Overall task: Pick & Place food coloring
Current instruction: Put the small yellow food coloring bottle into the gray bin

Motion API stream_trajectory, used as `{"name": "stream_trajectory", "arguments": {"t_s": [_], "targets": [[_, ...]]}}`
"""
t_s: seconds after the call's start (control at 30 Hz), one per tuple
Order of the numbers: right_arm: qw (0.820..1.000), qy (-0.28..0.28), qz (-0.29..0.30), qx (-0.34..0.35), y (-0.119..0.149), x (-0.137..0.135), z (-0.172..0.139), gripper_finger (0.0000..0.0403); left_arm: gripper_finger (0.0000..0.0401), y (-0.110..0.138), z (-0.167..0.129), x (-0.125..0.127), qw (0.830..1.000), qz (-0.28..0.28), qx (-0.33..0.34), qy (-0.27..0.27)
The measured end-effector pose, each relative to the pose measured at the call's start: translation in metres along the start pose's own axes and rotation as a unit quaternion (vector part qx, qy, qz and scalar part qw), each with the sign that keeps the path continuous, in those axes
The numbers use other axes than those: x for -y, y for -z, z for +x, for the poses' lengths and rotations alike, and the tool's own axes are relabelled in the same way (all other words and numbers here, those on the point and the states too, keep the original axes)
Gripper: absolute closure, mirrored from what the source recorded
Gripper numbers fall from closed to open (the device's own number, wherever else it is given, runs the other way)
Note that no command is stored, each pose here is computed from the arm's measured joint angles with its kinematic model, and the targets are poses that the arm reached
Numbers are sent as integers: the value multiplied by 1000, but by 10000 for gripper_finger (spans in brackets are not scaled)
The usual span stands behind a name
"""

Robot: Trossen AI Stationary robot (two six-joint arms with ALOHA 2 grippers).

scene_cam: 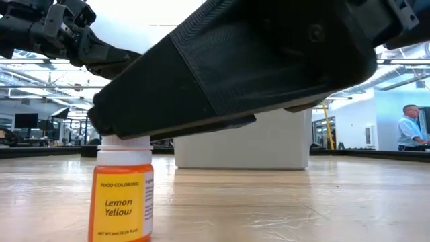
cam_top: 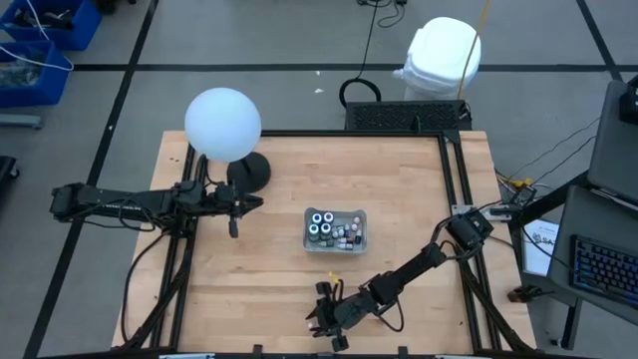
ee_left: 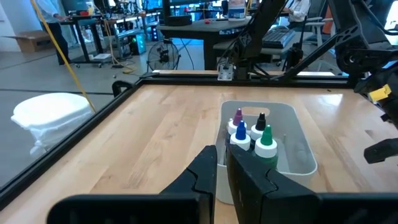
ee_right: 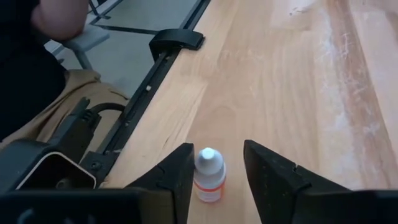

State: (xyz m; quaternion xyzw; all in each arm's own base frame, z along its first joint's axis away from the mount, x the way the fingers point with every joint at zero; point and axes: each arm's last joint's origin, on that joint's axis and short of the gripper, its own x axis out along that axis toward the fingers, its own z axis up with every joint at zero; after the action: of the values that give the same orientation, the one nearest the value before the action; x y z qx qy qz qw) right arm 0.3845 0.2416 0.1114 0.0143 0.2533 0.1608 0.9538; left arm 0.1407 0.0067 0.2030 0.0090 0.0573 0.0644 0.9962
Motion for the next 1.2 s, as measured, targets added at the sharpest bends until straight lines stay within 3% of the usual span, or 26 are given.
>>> {"name": "stream_trajectory", "arguments": {"t_s": [0.17,0.43,0.73,0.9,1.07,1.2], "targets": [[1000,2,8,-13,3,0,0,293,357,0,0,0,1000,0,0,0],[1000,2,6,-12,2,0,0,359,357,0,0,0,1000,0,-1,0],[1000,5,-20,-11,-5,0,-6,353,357,0,0,0,1000,4,-1,0],[997,49,-45,-38,-35,3,-39,357,357,0,0,0,1000,4,-1,0],[987,134,-65,-56,-72,8,-96,357,357,1,0,0,1000,0,-5,0],[972,217,-57,-67,-84,20,-138,357,357,2,0,0,1000,3,-9,0]]}}
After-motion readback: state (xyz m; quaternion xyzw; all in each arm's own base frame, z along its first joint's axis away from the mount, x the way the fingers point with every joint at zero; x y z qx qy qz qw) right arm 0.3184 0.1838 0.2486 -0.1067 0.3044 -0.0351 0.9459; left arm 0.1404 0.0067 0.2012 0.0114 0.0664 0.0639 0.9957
